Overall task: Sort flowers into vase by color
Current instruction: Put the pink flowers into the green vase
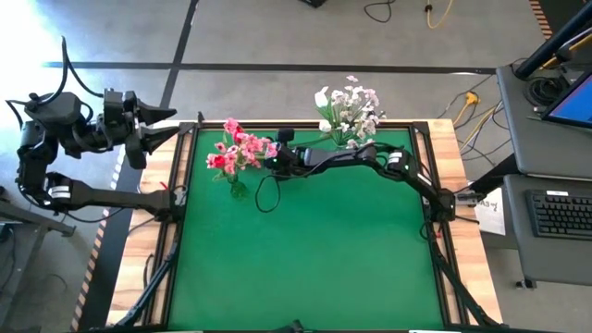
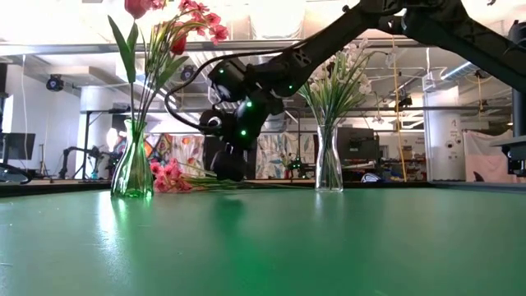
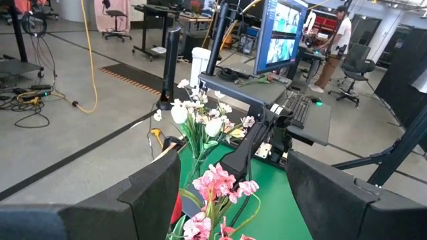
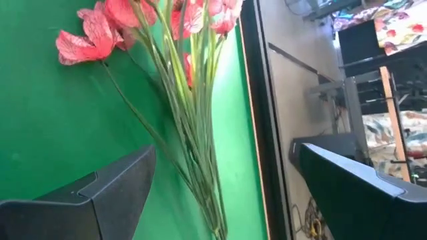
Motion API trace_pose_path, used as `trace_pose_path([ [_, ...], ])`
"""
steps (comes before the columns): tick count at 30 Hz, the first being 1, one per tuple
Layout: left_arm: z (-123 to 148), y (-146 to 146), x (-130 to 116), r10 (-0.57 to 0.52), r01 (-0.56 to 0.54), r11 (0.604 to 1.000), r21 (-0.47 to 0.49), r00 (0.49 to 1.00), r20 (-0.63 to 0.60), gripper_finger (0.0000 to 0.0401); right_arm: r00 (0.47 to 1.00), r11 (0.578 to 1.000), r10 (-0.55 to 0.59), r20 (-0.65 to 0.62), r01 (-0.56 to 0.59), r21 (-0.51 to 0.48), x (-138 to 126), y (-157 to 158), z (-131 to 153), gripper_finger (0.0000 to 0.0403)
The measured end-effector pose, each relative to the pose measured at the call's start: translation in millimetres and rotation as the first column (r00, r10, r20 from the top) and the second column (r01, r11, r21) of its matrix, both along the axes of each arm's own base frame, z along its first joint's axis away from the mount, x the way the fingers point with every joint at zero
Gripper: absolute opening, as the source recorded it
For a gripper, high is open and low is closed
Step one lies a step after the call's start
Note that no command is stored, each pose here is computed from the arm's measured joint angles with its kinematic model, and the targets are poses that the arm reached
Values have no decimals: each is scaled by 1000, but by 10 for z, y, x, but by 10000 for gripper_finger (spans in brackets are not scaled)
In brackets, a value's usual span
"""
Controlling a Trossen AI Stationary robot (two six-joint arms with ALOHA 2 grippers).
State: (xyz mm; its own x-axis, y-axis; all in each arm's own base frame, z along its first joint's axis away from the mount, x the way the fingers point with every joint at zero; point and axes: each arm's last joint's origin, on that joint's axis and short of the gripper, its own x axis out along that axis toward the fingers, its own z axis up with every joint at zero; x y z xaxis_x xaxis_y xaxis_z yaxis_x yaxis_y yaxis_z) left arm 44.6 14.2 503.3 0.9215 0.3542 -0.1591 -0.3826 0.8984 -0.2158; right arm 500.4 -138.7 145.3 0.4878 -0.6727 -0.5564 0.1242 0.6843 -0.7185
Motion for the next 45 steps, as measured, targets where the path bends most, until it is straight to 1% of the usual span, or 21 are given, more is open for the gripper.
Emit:
trace_pose_path([
  [8, 0, 0, 0, 0, 0, 1000, 0, 1000, 0, 259, 1000, 1000, 6, -3, -6, 16, 26, -13, -166, 362],
  [13, 0, 0, 0, 0, 0, 1000, 0, 1000, 0, 259, 1000, 1000, 13, 10, -13, 27, 28, -34, -163, 362],
  [18, 0, 0, 1, 0, 0, 1000, 0, 1000, -1, 259, 999, 998, 39, 21, -40, 57, 30, -65, -155, 362],
  [22, 0, 0, 1, 0, 0, 1000, 0, 1000, -1, 259, 998, 995, 43, 53, -47, 83, 38, -122, -120, 357],
  [28, 0, 0, 1, 0, 0, 1000, 0, 1000, 0, 259, 997, 994, 31, 71, -38, 100, 29, -196, -101, 320],
  [34, 0, 1, 1, 1, -1, 1000, 0, 1000, 0, 259, 991, 978, 95, 99, -111, 176, 39, -181, -114, 281],
  [45, 0, 0, 1, 0, 0, 1000, 0, 1000, -1, 259, 990, 974, 75, 122, -99, 204, 33, -203, -118, 213],
])
